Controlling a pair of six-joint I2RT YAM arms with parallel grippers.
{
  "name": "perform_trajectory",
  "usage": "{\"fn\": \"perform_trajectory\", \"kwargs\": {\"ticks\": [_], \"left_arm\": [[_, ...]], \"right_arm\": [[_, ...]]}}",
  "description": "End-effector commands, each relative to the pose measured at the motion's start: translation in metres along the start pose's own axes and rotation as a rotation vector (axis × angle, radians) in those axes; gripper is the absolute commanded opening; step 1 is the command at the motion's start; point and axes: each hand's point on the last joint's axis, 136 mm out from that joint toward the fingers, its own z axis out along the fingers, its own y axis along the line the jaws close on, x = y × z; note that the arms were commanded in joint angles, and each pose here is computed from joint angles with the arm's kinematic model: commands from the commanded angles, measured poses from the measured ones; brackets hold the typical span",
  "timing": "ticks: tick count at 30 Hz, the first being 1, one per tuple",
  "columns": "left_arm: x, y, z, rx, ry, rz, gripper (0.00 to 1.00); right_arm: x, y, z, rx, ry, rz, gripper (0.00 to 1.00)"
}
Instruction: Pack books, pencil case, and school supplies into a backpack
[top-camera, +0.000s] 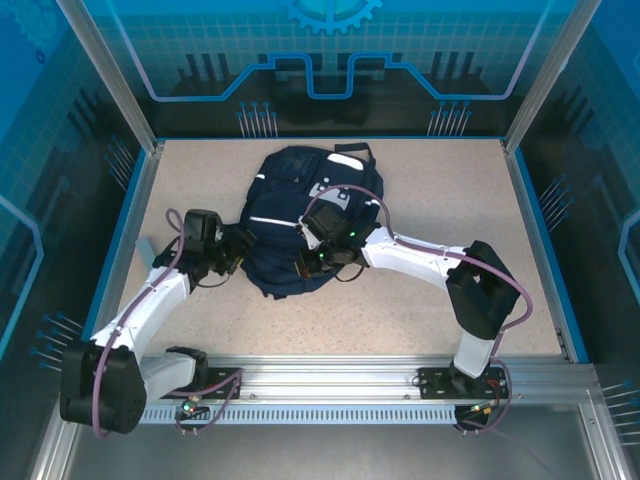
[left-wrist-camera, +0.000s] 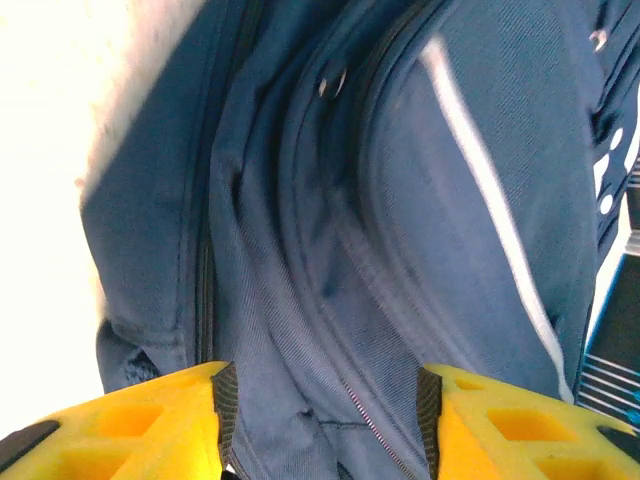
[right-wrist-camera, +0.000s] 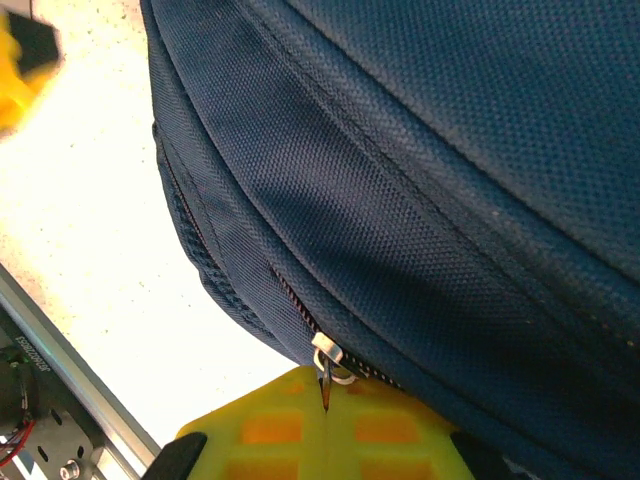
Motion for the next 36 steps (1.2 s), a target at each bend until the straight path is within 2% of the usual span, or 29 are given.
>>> {"fn": "perform_trajectory", "kwargs": {"ticks": [1, 9, 13, 23, 27, 29, 36], "left_arm": [[0.016, -0.018, 0.01, 0.124, 0.106, -0.119, 0.52], [0.028, -0.024, 0.032, 0.153, 0.161, -0.13, 0.5], [0.032, -0.022, 0.039, 0.137, 0.173, -0.128, 0.45], [0.033, 0.01, 0.054, 0.042, 0.135, -0.167, 0.3], [0.03, 0.011, 0.055, 0.034, 0.118, -0.155, 0.17], [0.029, 0.013, 0.055, 0.023, 0.108, -0.145, 0.11], [0.025, 0.019, 0.045, -0.021, 0.076, -0.088, 0.03]], "right_arm": [[-0.012, 0.021, -0.002, -0.068, -0.021, -0.025, 0.0], [-0.009, 0.024, -0.003, -0.081, -0.012, -0.02, 0.0], [-0.008, 0.023, -0.002, -0.079, -0.009, -0.016, 0.0], [-0.008, 0.018, -0.01, -0.026, -0.025, -0.034, 0.0], [-0.005, 0.012, -0.016, 0.019, -0.027, -0.047, 0.0], [-0.003, 0.003, -0.02, 0.064, -0.03, -0.053, 0.0], [0.006, -0.04, -0.036, 0.205, -0.037, -0.09, 0.0]]}}
